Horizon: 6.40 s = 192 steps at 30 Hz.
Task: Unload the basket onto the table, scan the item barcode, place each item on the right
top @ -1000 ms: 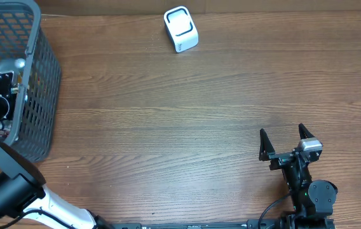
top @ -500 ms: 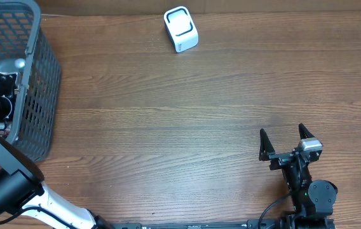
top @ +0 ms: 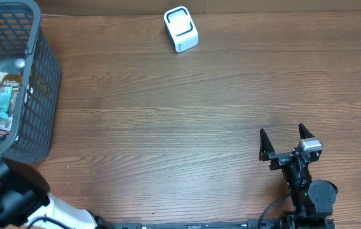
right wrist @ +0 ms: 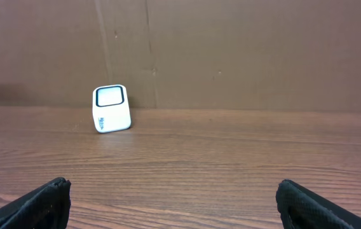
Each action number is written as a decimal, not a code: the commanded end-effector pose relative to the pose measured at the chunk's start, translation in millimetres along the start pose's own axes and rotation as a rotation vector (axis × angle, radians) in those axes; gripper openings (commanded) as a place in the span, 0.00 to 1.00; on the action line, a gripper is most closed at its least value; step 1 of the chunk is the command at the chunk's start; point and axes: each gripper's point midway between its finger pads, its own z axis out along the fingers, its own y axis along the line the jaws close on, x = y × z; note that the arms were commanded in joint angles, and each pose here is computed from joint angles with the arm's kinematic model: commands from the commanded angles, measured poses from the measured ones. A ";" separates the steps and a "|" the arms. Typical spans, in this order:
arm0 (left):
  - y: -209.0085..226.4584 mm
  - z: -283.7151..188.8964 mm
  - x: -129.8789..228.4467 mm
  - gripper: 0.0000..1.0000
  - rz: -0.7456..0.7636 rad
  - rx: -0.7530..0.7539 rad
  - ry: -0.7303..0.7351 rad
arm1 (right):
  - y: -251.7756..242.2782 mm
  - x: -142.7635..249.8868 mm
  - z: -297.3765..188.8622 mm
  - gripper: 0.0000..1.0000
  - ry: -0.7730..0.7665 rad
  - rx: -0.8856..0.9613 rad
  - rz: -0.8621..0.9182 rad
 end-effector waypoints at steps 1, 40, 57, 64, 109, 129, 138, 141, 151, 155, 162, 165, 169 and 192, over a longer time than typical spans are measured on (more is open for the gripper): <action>-19.9 -96.2 -57.8 0.41 -0.118 0.043 -0.263 | -1.8 2.3 0.1 1.00 -0.002 0.008 0.004; -333.1 -207.8 84.4 0.45 0.332 0.561 0.054 | -1.8 2.3 0.1 1.00 -0.002 0.008 0.004; -370.0 -164.3 155.5 0.46 0.428 0.558 0.260 | -1.8 2.3 0.1 1.00 -0.002 0.008 0.004; -381.5 -156.6 173.5 0.46 0.444 0.565 0.292 | -1.8 2.3 0.1 1.00 -0.002 0.008 0.004; -472.1 -128.2 257.0 0.50 0.607 0.573 0.436 | -1.8 2.3 0.1 1.00 -0.002 0.008 0.004; -475.7 -128.0 254.4 0.50 0.600 0.582 0.421 | -1.8 2.3 0.1 1.00 -0.002 0.008 0.004; -474.7 -127.6 254.5 0.52 0.601 0.577 0.422 | -1.8 2.3 0.1 1.00 -0.002 0.008 0.004; -472.9 -124.6 251.4 0.53 0.603 0.555 0.405 | -1.8 2.3 0.1 1.00 -0.002 0.008 0.004; -470.7 -122.5 249.6 0.55 0.604 0.539 0.397 | -1.8 2.3 0.1 1.00 -0.002 0.008 0.004; -470.7 -122.5 249.6 0.55 0.604 0.538 0.397 | -1.8 2.3 0.1 1.00 -0.002 0.008 0.004; -470.6 -122.5 249.7 0.59 0.604 0.539 0.397 | -1.8 2.3 0.1 1.00 -0.002 0.008 0.004; -471.2 -123.4 250.6 0.59 0.603 0.544 0.402 | -1.8 2.3 0.1 1.00 -0.002 0.008 0.004; -470.6 -123.4 251.1 0.56 0.597 0.541 0.406 | -1.8 2.3 0.1 1.00 -0.002 0.008 0.004; -518.7 -123.9 272.1 0.49 0.526 0.519 0.323 | -1.8 2.3 0.1 1.00 -0.002 0.008 0.004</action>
